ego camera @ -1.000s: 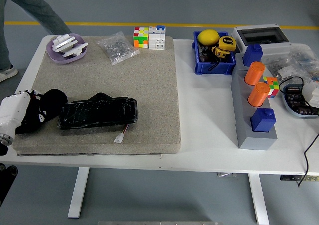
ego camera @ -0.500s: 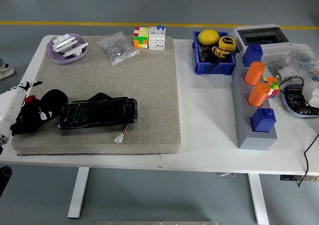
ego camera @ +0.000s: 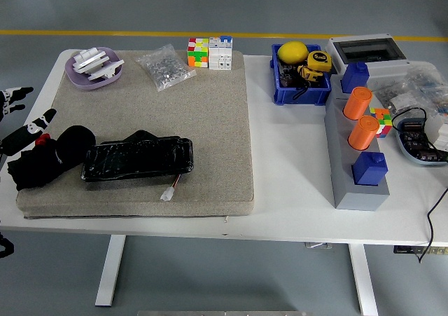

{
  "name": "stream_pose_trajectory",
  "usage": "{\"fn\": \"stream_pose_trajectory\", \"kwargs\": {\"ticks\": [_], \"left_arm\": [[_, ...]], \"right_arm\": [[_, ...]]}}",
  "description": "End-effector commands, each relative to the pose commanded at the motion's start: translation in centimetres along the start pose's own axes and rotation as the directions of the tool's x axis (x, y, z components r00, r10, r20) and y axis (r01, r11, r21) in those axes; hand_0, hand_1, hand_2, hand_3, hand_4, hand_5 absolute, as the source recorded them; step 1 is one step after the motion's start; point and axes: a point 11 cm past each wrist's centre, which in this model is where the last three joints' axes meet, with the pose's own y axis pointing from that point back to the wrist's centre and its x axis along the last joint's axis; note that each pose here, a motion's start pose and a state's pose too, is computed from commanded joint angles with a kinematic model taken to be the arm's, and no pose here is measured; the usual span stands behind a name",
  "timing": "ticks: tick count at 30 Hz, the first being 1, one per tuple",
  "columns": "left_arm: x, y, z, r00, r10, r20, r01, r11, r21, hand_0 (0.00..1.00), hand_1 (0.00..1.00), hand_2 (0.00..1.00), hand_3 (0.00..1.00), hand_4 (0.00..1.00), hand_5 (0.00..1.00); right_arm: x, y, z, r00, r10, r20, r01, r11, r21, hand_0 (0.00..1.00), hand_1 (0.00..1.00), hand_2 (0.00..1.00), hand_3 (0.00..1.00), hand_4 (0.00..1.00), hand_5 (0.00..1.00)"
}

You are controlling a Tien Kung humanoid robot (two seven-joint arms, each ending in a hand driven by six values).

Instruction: Pick the rag up,wipe the panel,place it on the desk

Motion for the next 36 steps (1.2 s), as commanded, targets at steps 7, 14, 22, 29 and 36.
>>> {"fn": "stream_pose_trajectory", "kwargs": {"ticks": [7,14,22,29,36], "left_arm": [[-1.4,-0.1,1.5,0.998,-0.040,-0.046,0.038,0.999,-0.037,0.649,0.753,0.746,0.603,0.732,0.469],[-1.2,0.2,1.6,0.998,-0.068,0.003,0.068,0.997,-0.040,0.645,0.752,0.742,0.601,0.740,0.459],[-0.2,0.3,2.2,0.997,-0.046,0.056,0.050,0.997,-0.065,0.645,0.752,0.741,0.594,0.742,0.458],[0.0,0.3,2.2,0.995,-0.050,0.087,0.056,0.996,-0.065,0.654,0.756,0.739,0.590,0.745,0.464],[0.4,0.4,2.0,0.997,-0.028,0.078,0.033,0.998,-0.060,0.656,0.757,0.739,0.586,0.747,0.465]], "right_arm": [[0.3,0.0,0.4,1.000,0.010,-0.008,-0.010,1.000,-0.016,0.760,0.623,0.677,0.606,0.998,0.498],[0.1,0.0,-0.1,1.000,0.009,-0.014,-0.009,1.000,-0.011,0.760,0.623,0.676,0.605,0.998,0.497],[-0.2,0.0,-0.1,1.000,0.003,-0.022,-0.004,1.000,-0.013,0.760,0.623,0.676,0.605,0.998,0.495],[-0.4,0.0,-0.1,1.000,-0.004,-0.030,0.003,1.000,-0.017,0.760,0.623,0.676,0.605,0.998,0.493],[-1.0,0.0,-1.0,0.999,-0.014,-0.040,0.014,1.000,0.000,0.760,0.624,0.676,0.605,0.998,0.492]]}}
